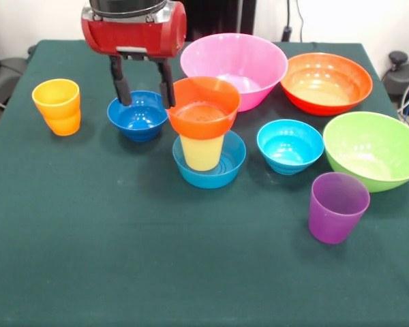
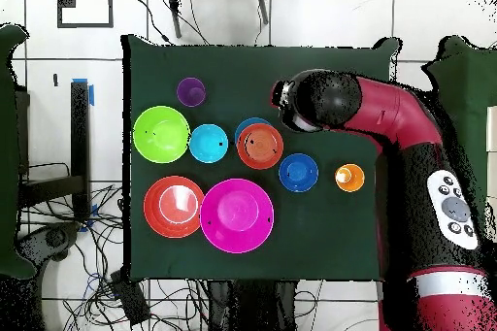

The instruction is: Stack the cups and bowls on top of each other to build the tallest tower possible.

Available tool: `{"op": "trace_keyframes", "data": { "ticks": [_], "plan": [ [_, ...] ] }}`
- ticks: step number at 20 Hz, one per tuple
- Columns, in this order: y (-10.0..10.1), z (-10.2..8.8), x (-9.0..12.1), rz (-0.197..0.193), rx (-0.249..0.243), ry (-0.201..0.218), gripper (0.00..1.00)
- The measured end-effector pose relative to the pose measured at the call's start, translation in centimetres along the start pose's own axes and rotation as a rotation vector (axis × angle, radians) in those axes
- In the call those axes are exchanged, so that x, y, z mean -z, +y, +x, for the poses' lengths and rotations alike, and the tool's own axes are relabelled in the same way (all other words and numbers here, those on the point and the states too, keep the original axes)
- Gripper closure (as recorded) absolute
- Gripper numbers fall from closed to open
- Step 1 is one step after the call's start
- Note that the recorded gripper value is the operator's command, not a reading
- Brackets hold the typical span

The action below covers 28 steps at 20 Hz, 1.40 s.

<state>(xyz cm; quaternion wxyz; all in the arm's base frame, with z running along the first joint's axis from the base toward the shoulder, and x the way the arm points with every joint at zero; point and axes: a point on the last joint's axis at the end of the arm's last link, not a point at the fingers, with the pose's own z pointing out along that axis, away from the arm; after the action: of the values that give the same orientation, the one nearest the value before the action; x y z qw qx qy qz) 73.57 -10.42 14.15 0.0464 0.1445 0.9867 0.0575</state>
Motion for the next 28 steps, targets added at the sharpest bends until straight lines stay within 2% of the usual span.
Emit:
{"op": "trace_keyframes", "data": {
  "ticks": [6, 8, 10, 13, 18, 24, 28],
  "plan": [
    [-0.7, -0.2, 0.9, 0.034, 0.024, -0.023, 0.0],
    [-1.5, -1.1, 1.6, 0.047, 0.023, -0.046, 0.0],
    [-1.8, -1.6, 1.9, 0.048, 0.018, -0.057, 0.0],
    [-3.1, -3.4, 2.7, 0.051, -0.001, -0.094, 0.0],
    [-4.6, -4.5, 3.6, 0.056, -0.02, -0.12, 0.0],
    [-6.1, -5.3, 3.9, 0.053, -0.039, -0.136, 0.0],
    [-6.3, -5.6, 3.4, 0.049, -0.043, -0.136, 0.0]
  ]
}}
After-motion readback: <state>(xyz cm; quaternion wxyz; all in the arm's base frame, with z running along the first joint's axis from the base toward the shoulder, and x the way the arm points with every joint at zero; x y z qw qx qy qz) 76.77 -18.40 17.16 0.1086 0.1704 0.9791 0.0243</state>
